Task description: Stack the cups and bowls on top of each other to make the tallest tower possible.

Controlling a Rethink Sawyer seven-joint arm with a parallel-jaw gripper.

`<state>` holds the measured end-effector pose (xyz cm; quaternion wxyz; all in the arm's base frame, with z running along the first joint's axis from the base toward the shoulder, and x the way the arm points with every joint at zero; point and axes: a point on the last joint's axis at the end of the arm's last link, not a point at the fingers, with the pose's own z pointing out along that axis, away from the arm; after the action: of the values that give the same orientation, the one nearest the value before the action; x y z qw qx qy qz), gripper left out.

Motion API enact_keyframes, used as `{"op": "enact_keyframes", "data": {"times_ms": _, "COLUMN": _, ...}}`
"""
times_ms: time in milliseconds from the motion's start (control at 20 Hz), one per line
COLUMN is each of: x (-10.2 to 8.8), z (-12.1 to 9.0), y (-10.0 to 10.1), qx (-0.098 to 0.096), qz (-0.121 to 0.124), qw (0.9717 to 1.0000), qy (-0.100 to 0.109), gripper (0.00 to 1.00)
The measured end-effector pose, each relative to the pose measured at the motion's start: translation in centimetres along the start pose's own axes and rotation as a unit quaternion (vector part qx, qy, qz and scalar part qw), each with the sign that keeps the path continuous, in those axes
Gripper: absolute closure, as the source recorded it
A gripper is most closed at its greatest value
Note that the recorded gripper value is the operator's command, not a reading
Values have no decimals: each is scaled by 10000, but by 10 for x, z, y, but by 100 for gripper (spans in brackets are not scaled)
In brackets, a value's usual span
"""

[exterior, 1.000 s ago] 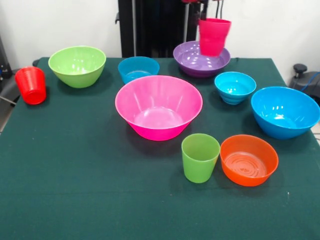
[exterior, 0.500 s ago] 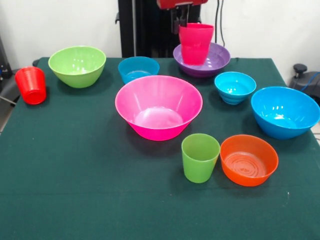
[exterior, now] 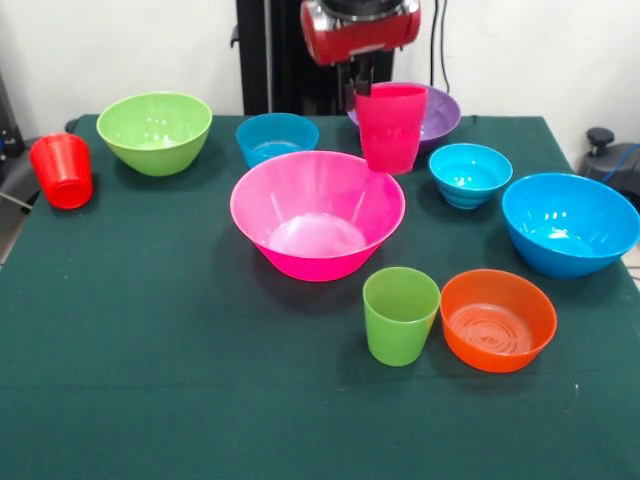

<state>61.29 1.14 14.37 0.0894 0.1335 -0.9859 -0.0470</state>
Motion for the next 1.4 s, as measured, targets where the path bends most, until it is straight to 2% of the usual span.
{"op": "enact_keyframes", "data": {"times_ms": 50, "x": -9, "z": 8, "y": -4, "qx": -14, "qz": -49, "qw": 10000, "qy": -25, "gripper": 100}}
{"op": "enact_keyframes", "data": {"times_ms": 200, "x": -22, "z": 22, "y": -12, "qx": -20, "qz": -78, "qw": 9999, "qy": -68, "gripper": 100}}
{"op": "enact_keyframes", "data": {"times_ms": 400, "x": -31, "z": 37, "y": -23, "qx": 21, "qz": -105, "qw": 9999, "qy": -49, "gripper": 100}}
{"op": "enact_keyframes", "data": {"times_ms": 600, "x": -35, "z": 52, "y": -34, "qx": 93, "qz": -131, "qw": 9998, "qy": 84, "gripper": 100}}
{"op": "enact_keyframes", "data": {"times_ms": 850, "x": -26, "z": 58, "y": -45, "qx": 204, "qz": -159, "qw": 9988, "qy": 417, "gripper": 100}}
{"op": "enact_keyframes", "data": {"times_ms": 950, "x": -23, "z": 59, "y": -49, "qx": 228, "qz": -156, "qw": 9984, "qy": 488, "gripper": 100}}
{"op": "enact_keyframes", "data": {"times_ms": 1100, "x": -17, "z": 60, "y": -58, "qx": 268, "qz": -128, "qw": 9979, "qy": 575, "gripper": 100}}
{"op": "enact_keyframes", "data": {"times_ms": 1400, "x": -7, "z": 64, "y": -77, "qx": 285, "qz": -27, "qw": 9977, "qy": 621, "gripper": 100}}
